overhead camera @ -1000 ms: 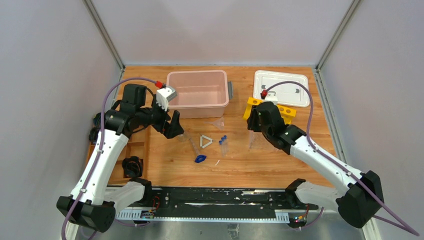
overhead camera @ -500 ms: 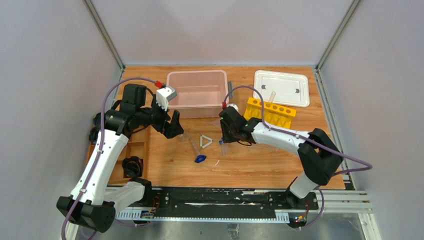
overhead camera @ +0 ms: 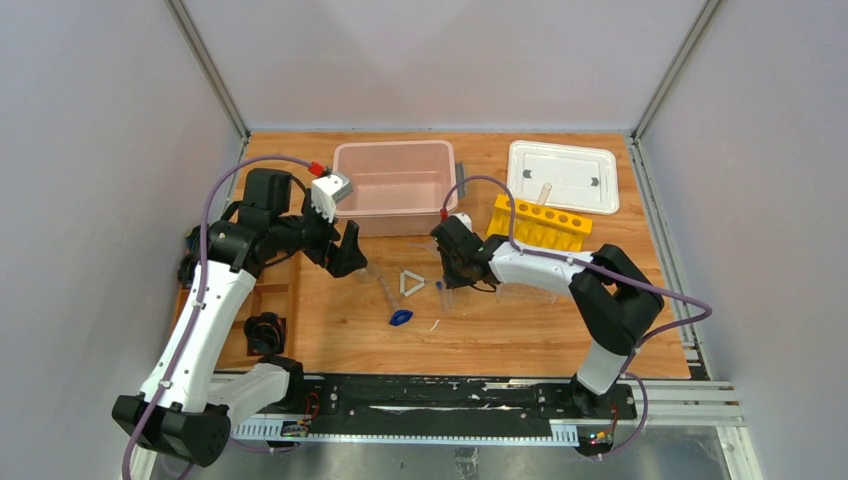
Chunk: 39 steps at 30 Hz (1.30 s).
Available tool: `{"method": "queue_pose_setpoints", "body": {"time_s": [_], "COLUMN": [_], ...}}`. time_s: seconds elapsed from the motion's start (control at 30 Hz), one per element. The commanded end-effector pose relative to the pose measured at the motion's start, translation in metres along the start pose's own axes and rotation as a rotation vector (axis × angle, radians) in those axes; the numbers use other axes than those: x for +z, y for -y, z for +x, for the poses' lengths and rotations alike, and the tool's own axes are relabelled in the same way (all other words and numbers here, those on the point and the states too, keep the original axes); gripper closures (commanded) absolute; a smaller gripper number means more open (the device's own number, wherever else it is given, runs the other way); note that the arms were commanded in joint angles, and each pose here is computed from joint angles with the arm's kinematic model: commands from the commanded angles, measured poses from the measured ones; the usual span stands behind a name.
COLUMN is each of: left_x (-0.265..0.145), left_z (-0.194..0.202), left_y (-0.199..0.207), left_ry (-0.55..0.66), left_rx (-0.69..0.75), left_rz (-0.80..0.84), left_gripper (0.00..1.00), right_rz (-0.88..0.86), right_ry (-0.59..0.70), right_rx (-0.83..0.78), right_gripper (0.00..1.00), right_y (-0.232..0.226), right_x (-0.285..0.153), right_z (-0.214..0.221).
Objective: Organize the chemistry lab equipment
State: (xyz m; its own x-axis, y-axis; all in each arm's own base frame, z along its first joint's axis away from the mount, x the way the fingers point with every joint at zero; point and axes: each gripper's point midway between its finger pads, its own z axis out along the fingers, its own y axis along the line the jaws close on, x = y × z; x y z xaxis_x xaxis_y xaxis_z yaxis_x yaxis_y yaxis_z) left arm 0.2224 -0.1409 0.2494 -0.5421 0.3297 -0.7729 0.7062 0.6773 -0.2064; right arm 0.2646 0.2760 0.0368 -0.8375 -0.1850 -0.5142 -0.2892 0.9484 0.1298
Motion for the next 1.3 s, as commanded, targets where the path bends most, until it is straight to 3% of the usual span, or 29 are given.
{"method": "queue_pose_setpoints", "body": {"time_s": [0.0,0.4,0.47,0.6,0.7,0.77,0.87,0.9,1.1,1.27], "left_x": [-0.007,-0.006,-0.006,-0.007,-0.007,-0.007,-0.007,-0.006,-0.006,-0.008], "left_z": [-0.006,-0.007,-0.006,-0.007,-0.008,-0.008,-0.008,-0.007,-0.009,-0.016], "left_y": [0.004,0.005,0.005,0.004,0.000,-0.001,0.001,0.001,0.003,0.005], "left_ry": [0.034,0.033,0.032,0.033,0.030,0.029,0.029,0.028,0.033,0.048], "left_rx": [0.028,0.020,0.018,0.018,0.015,0.016,0.018,0.018,0.020,0.033], "left_rz": [-0.006,0.000,0.001,-0.006,-0.030,-0.034,-0.024,-0.020,-0.004,0.007], "left_gripper": [0.00,0.00,0.00,0.00,0.00,0.00,0.00,0.00,0.00,0.00], "right_rz": [0.057,0.088,0.099,0.138,0.143,0.142,0.143,0.137,0.061,-0.135], "right_ry": [-0.006,-0.022,-0.033,-0.076,-0.077,-0.069,-0.048,-0.034,0.071,0.208], "right_rx": [0.002,0.016,0.011,0.020,0.028,0.030,0.041,0.050,0.097,0.155], "right_gripper": [0.75,0.84,0.83,0.70,0.67,0.75,0.98,1.00,1.00,1.00], "right_y": [0.009,0.022,0.024,0.030,0.030,0.030,0.032,0.032,0.023,-0.018], "right_x": [0.004,0.007,0.011,0.019,0.018,0.016,0.008,0.003,-0.042,-0.097], "right_z": [0.004,0.012,0.014,0.020,0.020,0.018,0.011,0.006,-0.025,-0.065]}}
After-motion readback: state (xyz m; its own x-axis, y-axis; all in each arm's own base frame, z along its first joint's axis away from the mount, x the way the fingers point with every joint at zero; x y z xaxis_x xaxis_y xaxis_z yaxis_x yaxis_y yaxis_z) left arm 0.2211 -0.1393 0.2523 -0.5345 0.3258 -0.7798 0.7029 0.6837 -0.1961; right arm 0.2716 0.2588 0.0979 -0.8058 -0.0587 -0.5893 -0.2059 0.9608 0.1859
